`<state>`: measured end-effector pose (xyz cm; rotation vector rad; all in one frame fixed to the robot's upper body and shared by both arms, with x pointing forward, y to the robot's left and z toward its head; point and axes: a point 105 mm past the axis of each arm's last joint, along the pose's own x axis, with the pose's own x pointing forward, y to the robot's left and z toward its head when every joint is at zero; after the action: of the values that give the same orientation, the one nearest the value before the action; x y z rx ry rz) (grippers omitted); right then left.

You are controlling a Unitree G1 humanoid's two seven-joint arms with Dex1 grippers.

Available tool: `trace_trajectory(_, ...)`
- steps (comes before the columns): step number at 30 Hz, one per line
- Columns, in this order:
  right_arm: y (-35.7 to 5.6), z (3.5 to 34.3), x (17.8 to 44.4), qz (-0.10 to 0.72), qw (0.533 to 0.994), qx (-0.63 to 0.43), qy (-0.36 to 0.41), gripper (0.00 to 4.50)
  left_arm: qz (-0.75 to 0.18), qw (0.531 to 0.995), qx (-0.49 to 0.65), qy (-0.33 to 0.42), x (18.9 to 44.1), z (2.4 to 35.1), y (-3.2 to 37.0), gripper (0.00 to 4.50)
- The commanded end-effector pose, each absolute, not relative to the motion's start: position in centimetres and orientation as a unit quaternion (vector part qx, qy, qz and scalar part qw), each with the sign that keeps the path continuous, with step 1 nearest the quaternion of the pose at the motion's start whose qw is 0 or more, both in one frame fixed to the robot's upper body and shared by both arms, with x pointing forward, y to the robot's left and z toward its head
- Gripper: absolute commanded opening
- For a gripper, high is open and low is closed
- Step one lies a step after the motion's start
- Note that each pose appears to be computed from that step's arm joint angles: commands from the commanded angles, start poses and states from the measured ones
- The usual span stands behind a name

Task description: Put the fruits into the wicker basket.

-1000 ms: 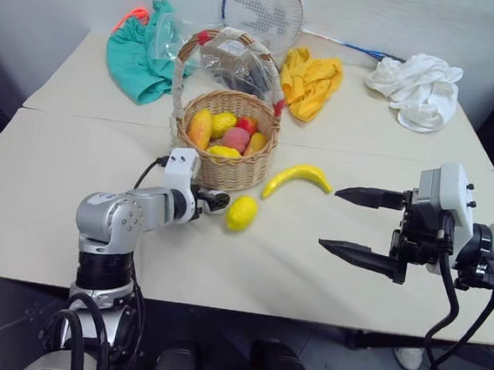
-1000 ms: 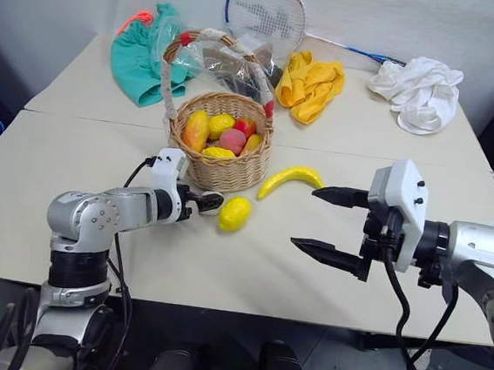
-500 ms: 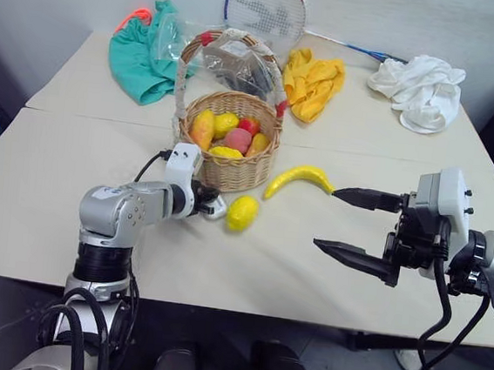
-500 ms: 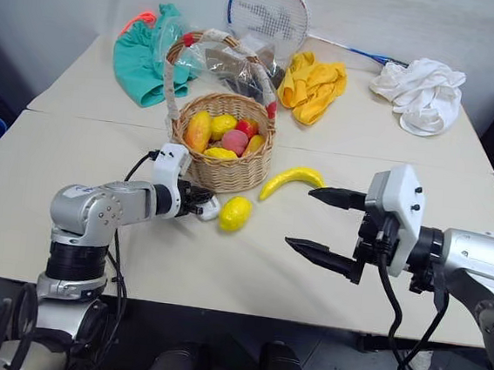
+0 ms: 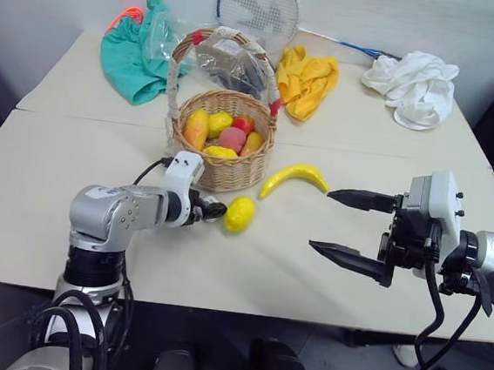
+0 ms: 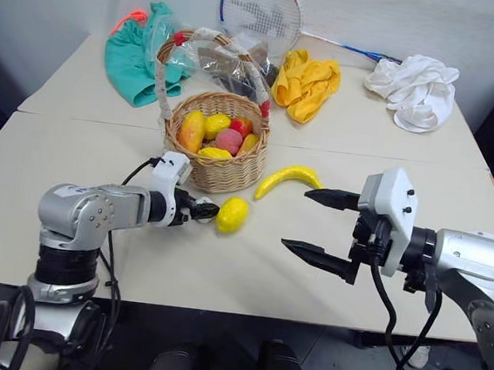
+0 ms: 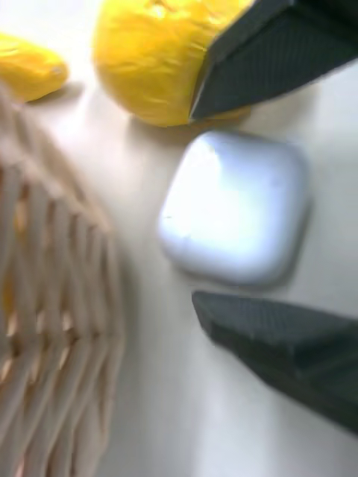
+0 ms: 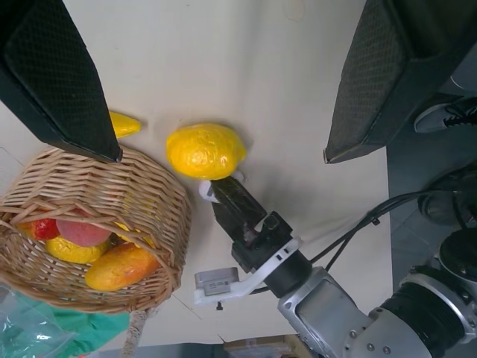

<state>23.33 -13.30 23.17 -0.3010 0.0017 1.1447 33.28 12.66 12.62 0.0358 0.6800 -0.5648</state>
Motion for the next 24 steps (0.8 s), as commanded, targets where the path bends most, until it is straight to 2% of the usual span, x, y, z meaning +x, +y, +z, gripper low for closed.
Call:
trace_trajectory(1, -13.1, 24.1, 23.1, 0.538, 0.829, -0.148, -0.024, 4.50, -0.299, 0.878, 0.044, 0.371, 32.0, 10.7, 12.9, 4.47)
trace_trajectory(12, -12.7, 24.0, 22.8, 0.527, 0.838, -0.136, -0.034, 4.50, -0.342, 0.854, 0.107, 0.377, 33.6, 8.9, 12.5, 4.47)
trace_trajectory(16, -12.6, 24.3, 22.7, 0.529, 0.837, -0.137, -0.035, 4.50, -0.368, 0.841, 0.129, 0.375, 33.4, 8.8, 12.4, 3.62)
trace_trajectory(19, -12.6, 24.3, 22.7, 0.531, 0.835, -0.139, -0.034, 4.50, -0.376, 0.836, 0.132, 0.377, 33.1, 8.7, 12.6, 2.76)
trace_trajectory(22, -12.5, 24.3, 22.8, 0.533, 0.833, -0.141, -0.033, 4.50, -0.377, 0.835, 0.133, 0.378, 32.7, 8.7, 12.9, 2.70)
trace_trajectory(24, -12.4, 24.3, 22.9, 0.538, 0.830, -0.142, -0.033, 4.50, -0.365, 0.843, 0.124, 0.376, 32.4, 9.0, 13.7, 2.25)
